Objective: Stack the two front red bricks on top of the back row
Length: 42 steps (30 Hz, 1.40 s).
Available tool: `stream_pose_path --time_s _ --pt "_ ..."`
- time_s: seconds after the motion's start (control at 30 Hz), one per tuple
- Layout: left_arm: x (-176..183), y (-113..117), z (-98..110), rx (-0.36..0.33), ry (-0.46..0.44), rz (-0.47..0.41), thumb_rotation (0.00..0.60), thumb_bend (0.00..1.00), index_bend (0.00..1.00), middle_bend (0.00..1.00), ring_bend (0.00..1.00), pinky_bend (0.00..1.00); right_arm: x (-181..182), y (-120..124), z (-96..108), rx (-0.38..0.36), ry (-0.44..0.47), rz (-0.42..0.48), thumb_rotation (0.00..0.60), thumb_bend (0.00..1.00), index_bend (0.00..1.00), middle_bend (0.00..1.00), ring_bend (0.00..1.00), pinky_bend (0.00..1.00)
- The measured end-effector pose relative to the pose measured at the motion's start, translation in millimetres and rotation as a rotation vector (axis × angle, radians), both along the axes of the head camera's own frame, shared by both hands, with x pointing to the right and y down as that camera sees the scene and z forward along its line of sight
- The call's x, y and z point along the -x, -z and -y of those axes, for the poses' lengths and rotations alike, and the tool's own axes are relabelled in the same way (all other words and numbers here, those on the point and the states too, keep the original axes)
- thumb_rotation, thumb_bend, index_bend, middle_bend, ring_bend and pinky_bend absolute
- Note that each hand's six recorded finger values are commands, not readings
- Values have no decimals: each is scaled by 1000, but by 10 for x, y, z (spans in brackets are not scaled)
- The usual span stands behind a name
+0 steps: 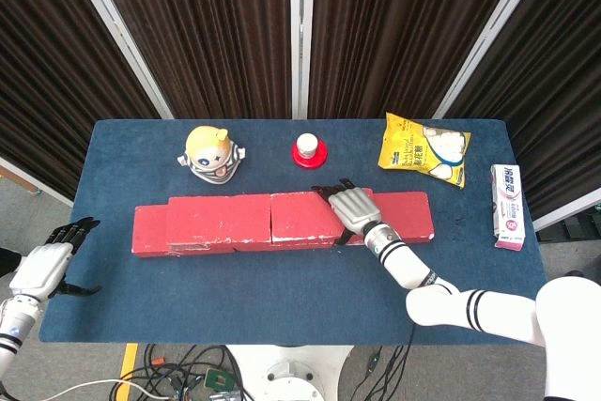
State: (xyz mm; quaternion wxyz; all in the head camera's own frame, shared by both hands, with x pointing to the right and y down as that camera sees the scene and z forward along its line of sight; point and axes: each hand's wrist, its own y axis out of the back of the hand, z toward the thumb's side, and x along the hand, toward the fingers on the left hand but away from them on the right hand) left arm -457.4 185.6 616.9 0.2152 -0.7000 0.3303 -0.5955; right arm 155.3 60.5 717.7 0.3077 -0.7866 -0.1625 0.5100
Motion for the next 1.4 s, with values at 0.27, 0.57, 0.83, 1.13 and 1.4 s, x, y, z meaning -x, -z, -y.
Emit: stream_pose_path --time_s 0.27,0.57,0.83,1.13,1.4 --pt "3 7 6 -1 1 -1 600 0 0 0 0 0 -21 -17 -3 7 -2 -11 600 66 0 140 112 0" --pt "13 15 12 -3 5 -1 600 0 0 0 0 0 -6 -15 -18 32 7 -10 600 0 0 86 36 0" --pt "19 21 13 -4 6 -1 600 0 0 0 0 0 5 5 -27 32 6 -4 600 0 0 14 0 0" --pt "17 29 20 -7 6 1 600 0 0 0 0 0 6 164 9 8 -6 32 600 0 0 0 0 0" --pt "-10 32 38 -26 0 7 600 0 0 0 0 0 -189 466 100 -55 -35 54 600 0 0 0 0 0"
